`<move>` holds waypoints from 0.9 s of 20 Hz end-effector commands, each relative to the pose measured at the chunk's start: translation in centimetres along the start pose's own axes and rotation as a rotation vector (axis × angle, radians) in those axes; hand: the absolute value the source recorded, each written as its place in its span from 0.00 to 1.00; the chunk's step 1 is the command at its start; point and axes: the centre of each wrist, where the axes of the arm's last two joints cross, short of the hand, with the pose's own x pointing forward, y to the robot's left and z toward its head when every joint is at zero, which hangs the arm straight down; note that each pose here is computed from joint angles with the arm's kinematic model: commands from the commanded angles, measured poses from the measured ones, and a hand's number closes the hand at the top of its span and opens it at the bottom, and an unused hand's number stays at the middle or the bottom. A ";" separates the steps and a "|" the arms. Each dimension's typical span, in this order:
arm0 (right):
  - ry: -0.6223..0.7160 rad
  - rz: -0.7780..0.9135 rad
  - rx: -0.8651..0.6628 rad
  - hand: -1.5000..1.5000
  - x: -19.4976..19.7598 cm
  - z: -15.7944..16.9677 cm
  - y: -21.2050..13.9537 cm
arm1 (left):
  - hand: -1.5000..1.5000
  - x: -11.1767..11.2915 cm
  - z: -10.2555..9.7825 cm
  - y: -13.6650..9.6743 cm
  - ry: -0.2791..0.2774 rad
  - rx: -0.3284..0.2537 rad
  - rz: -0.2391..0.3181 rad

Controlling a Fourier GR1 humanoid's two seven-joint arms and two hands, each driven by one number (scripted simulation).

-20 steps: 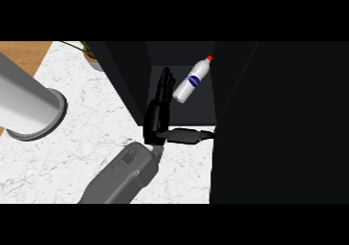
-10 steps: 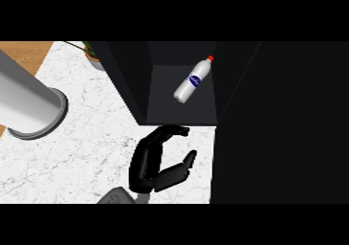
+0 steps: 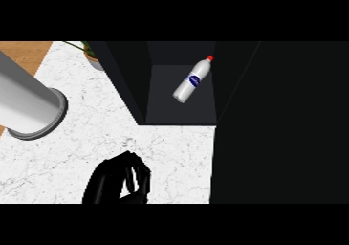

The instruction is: Pick up the bottled water, place it into the cabinet and close the cabinet

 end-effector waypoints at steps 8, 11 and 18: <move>-0.025 0.119 0.311 1.00 4.5 -2.1 5.0 | 1.00 4.7 2.3 7.5 -0.021 0.037 -0.073; -0.064 0.139 0.315 1.00 4.5 -2.7 5.6 | 0.00 5.3 2.6 8.4 -0.035 0.033 -0.010; -0.037 0.095 0.430 1.00 4.5 -3.5 6.5 | 0.00 8.7 4.1 10.9 -0.064 0.084 -0.066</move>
